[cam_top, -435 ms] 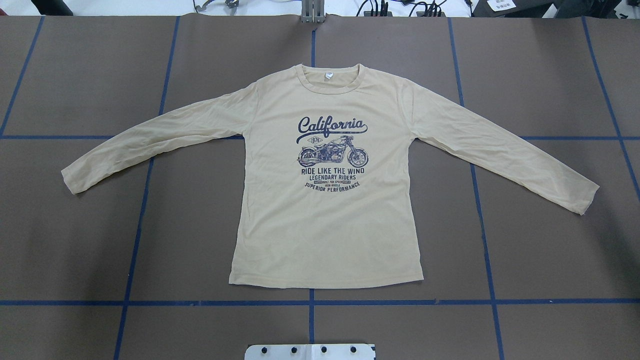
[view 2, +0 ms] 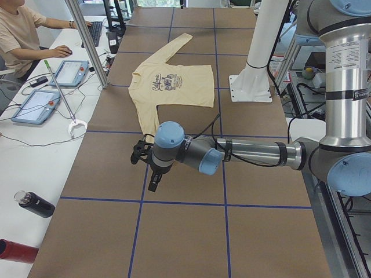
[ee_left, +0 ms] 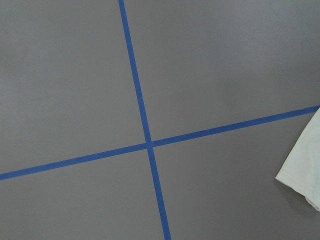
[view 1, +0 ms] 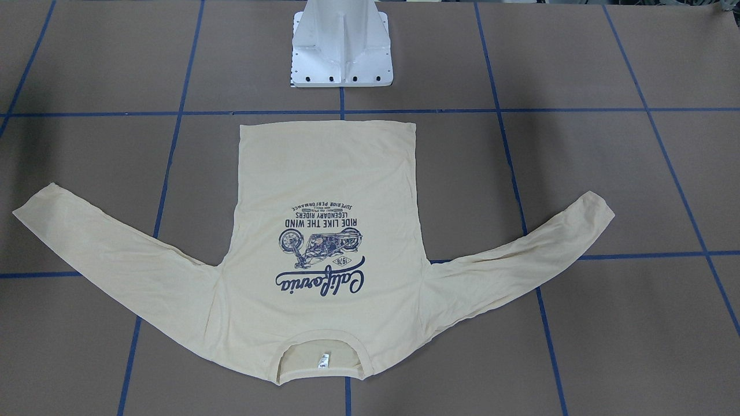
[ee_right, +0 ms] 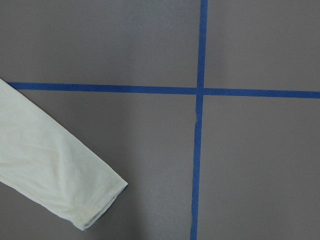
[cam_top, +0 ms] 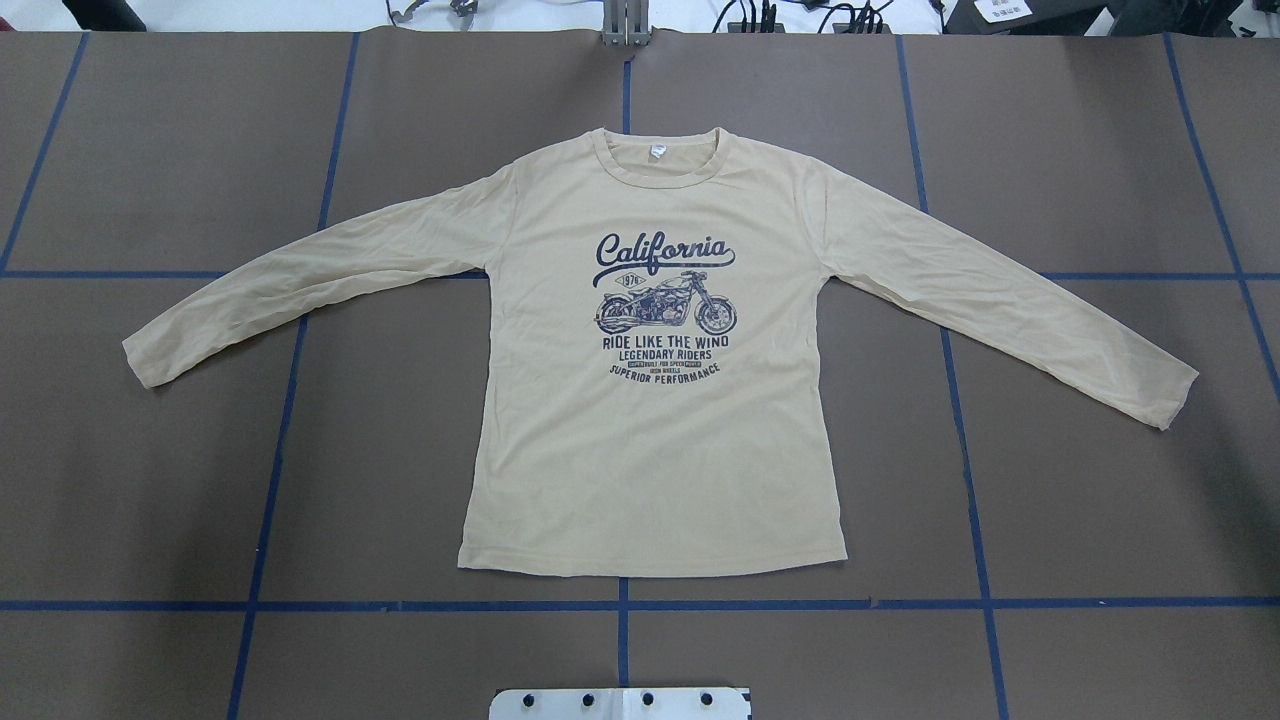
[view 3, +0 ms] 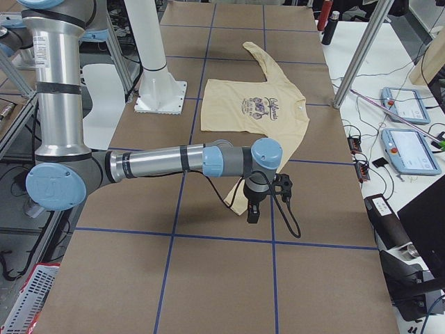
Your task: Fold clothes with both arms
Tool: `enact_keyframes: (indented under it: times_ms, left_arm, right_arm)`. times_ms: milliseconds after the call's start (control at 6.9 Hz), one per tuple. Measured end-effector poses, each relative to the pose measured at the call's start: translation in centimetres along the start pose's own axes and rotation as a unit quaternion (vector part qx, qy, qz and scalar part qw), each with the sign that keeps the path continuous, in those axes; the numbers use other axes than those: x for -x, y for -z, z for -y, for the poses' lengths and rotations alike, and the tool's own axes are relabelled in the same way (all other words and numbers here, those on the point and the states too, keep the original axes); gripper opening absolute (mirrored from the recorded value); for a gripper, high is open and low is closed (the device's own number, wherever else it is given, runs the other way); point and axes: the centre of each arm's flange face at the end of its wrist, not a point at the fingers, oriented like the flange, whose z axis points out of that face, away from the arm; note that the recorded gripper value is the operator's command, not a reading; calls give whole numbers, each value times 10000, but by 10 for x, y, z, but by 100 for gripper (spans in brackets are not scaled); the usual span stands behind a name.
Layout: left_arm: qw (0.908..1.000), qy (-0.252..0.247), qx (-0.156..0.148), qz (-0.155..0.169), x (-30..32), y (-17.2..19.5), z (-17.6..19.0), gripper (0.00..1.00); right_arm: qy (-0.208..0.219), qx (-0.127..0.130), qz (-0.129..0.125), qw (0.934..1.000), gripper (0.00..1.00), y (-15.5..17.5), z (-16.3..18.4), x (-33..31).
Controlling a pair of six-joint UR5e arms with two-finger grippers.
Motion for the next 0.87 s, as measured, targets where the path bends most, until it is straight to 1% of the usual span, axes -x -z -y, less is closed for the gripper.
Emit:
enact_keyframes:
  times_ms: [290, 579, 724, 869]
  left_arm:
    - [10000, -38, -67, 2, 0, 1, -4, 100]
    - [9999, -66, -107, -4, -1, 2, -4, 100]
    - [9999, -92, -130, -11, -3, 3, -2, 100]
    - [9998, -112, -148, -13, -2, 3, -1, 100]
  right_arm:
    - [16, -28, 12, 10000, 100, 3, 1, 3]
    - [134, -119, 40, 9998, 100, 9, 4, 13]
    - [296, -212, 146, 9992, 100, 1, 10, 17]
    - [398, -335, 341, 9981, 100, -19, 20, 11]
